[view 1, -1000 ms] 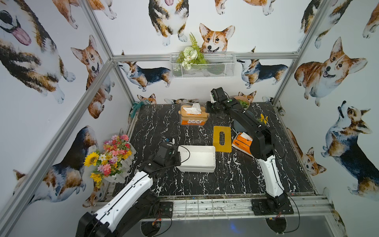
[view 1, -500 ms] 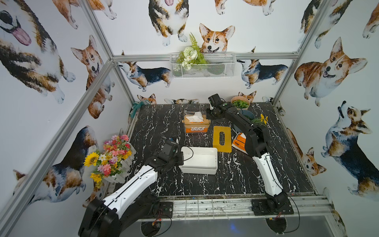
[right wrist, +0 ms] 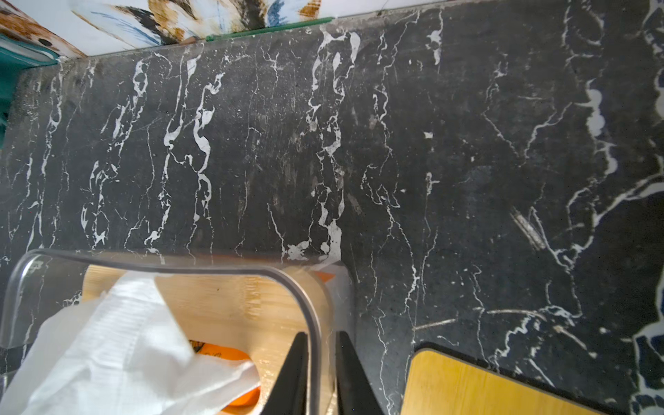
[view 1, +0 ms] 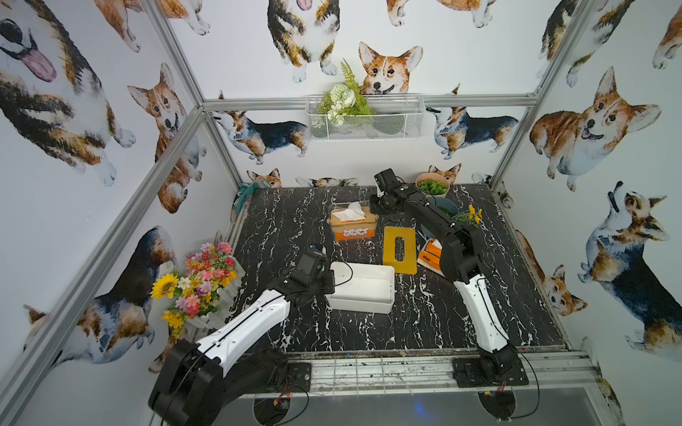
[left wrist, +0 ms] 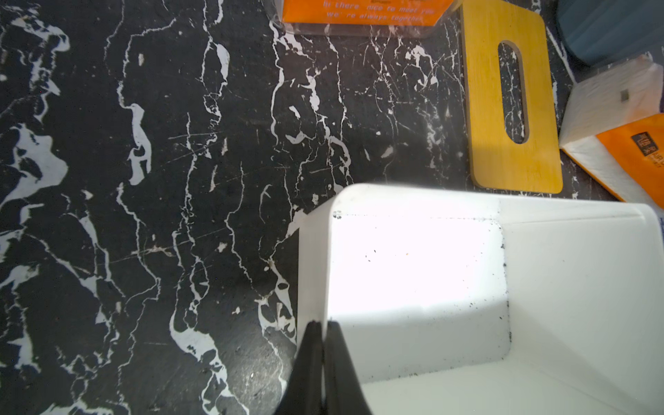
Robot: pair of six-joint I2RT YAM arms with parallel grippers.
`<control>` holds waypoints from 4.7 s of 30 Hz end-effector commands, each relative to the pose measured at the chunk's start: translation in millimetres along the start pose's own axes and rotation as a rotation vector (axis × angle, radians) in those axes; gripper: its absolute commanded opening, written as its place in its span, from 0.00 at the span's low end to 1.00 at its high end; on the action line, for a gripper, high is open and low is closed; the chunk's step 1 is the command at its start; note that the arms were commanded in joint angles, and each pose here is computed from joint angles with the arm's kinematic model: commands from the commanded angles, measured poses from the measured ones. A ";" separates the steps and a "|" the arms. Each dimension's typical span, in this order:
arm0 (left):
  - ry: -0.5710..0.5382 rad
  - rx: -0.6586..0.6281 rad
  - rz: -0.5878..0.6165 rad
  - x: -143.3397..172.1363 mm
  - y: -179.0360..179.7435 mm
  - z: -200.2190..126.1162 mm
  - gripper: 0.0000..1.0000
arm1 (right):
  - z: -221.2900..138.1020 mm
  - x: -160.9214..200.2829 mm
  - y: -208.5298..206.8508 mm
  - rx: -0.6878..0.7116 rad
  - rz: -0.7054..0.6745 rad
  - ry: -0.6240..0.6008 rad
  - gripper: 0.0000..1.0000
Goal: Put the tissue paper into the tissue box
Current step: Place the tissue box at the center of the board, then pick up the paper towel from the center of the board.
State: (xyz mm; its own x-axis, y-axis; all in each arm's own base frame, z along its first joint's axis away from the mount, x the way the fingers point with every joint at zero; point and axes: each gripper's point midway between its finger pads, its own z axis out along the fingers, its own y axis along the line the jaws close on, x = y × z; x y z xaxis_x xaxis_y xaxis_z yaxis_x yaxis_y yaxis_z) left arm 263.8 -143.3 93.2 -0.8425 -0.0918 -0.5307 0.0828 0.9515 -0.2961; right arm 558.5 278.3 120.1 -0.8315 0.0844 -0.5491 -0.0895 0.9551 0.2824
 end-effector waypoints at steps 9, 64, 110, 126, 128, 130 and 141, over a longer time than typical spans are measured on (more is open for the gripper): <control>-0.012 0.013 0.024 -2.7 -2.9 -4.7 0.35 | -90.9 -37.1 22.0 -0.078 -0.086 -0.099 0.49; -0.455 0.088 0.218 -33.4 -0.3 -92.8 1.00 | -179.7 141.0 -179.2 0.248 -0.106 -0.068 0.67; -0.330 0.100 0.237 -22.3 -5.6 -69.8 1.00 | -170.4 201.4 -187.0 0.197 -0.076 0.243 0.12; -0.329 0.109 0.240 -21.4 -6.8 -69.8 1.00 | -228.6 137.0 -117.2 -0.098 0.008 0.001 0.00; -0.328 0.109 0.240 -21.6 -6.9 -69.6 1.00 | -243.4 125.9 -102.2 -0.161 0.010 -0.051 0.00; -0.324 0.111 0.241 -21.1 -7.2 -68.9 1.00 | -258.3 115.9 -86.0 -0.221 0.002 -0.102 0.00; -0.310 0.117 0.243 -18.9 -8.1 -66.3 1.00 | -289.1 110.1 47.4 -0.477 -0.265 -0.172 0.00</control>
State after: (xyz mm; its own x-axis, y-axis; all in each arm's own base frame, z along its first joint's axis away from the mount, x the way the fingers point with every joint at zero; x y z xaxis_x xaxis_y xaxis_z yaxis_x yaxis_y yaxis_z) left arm 242.1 -127.9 155.3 -0.6043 0.0312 -0.7961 0.3239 0.9226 -0.2097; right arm 303.0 224.6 281.6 -0.6999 -0.0479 -0.7126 -0.4816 0.7685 0.4213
